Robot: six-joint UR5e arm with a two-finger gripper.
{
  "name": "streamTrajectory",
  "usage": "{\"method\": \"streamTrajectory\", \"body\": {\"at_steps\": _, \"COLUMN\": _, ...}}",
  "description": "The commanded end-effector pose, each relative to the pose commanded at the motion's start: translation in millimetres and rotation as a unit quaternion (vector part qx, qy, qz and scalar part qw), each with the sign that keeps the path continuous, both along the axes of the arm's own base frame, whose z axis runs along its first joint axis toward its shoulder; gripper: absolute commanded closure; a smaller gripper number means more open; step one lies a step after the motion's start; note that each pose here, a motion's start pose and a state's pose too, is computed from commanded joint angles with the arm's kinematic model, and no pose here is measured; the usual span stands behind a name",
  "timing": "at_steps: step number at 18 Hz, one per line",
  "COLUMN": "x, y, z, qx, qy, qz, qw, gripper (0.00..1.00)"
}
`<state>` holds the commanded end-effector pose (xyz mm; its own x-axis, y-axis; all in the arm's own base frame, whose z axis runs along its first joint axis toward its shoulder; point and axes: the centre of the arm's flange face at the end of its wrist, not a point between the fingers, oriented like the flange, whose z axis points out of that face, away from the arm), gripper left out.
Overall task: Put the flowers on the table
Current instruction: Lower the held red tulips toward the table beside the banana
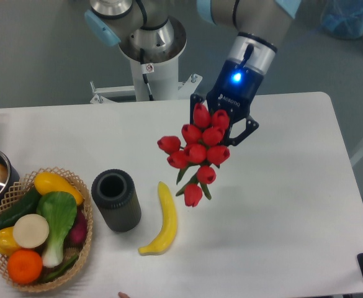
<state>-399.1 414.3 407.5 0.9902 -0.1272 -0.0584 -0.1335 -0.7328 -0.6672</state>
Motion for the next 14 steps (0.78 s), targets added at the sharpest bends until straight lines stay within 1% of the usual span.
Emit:
{"method": "streamTrajectory", "body": {"at_steps": 1, "x": 2, "y": 5, "z": -8, "qx": -0.019, "qy": 0.005, "qz": -0.004, "qw": 0.9998, "gripper": 0.59}}
{"method": "streamTrajectory", "body": {"at_steps": 3, "x": 1, "y": 8, "z": -24, "qx": -0.046, "qy": 0.002, "qz": -0.001, "qw": 0.9989, "gripper": 0.59}}
{"method": "streamTrajectory", "body": {"at_steps": 7, "x": -3, "y": 1, "z": -35, "qx": -0.089, "qy": 0.017, "qz": 0.011, "qw": 0.9959, "gripper": 0.59}}
{"method": "streamTrajectory", "body": {"at_steps": 11, "x": -9, "y": -8, "z": -51, "qx": -0.146, "qy": 0.036, "qz": 0.025, "qw": 0.9883, "gripper": 0.59}}
{"method": "streamTrajectory", "body": {"at_steps": 14, "x": -11, "y": -9, "z": -59, "qx": -0.163, "qy": 0.037, "qz": 0.028, "qw": 0.9855, "gripper": 0.58}}
